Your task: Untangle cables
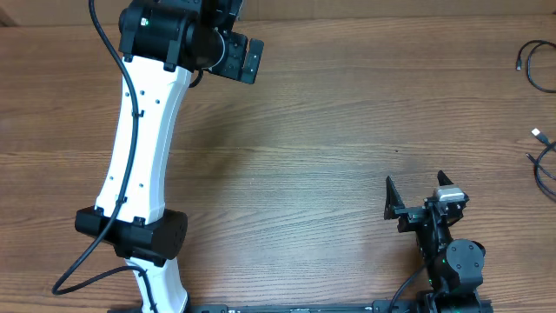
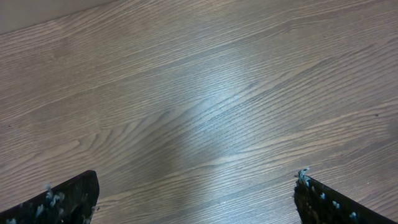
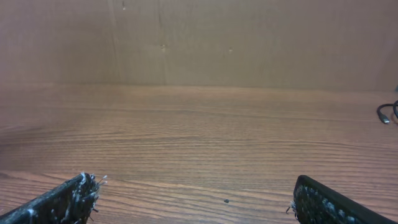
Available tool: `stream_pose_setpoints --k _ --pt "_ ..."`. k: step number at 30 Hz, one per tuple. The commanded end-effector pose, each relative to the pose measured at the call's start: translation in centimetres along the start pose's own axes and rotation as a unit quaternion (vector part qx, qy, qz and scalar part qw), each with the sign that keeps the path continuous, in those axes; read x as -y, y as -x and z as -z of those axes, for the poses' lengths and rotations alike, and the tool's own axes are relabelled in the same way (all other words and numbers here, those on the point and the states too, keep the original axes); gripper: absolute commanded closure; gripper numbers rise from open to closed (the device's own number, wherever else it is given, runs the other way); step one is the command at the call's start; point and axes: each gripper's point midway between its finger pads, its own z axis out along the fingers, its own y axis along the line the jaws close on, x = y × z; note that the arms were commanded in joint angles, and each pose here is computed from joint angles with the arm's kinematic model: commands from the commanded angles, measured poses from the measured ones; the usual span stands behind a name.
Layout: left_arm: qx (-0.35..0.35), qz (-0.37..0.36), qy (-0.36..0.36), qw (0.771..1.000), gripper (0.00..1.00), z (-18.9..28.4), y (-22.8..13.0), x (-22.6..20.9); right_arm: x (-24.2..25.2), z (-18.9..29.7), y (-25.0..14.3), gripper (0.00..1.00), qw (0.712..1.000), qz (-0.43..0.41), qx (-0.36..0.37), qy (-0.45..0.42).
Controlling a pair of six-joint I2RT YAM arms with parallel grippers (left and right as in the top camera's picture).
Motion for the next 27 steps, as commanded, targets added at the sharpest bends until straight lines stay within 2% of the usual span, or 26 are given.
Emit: stream_pose_setpoints --k 1,18,20,23,27 --pt "0.003 -0.012 -0.001 1.000 0.00 0.1 0.2 0.3 0.1 -0.1 -0.5 0.00 1.000 -0.003 -0.006 -0.004" --pt "-0.016 -0.010 0.000 1.000 0.00 0.1 -0.8 0.3 0.1 -0.1 -0.5 0.00 1.000 -0.003 -0.006 -0.004" --pt "0.013 -0.008 -0.006 1.000 0.00 0.2 0.6 0.1 0.1 -0.1 -0.5 0.00 1.000 -0.003 -0.006 -0.004" --pt "0.064 -0.032 -0.057 0.996 0.00 0.7 2.9 1.1 0.1 -0.1 -0.5 0.00 1.000 -0.003 -0.006 -0.004" --pt "0.175 -0.073 -0.086 0.978 0.00 4.9 6.9 2.3 0.1 -0.1 -0.5 0.00 1.000 -0.003 -0.006 -0.004"
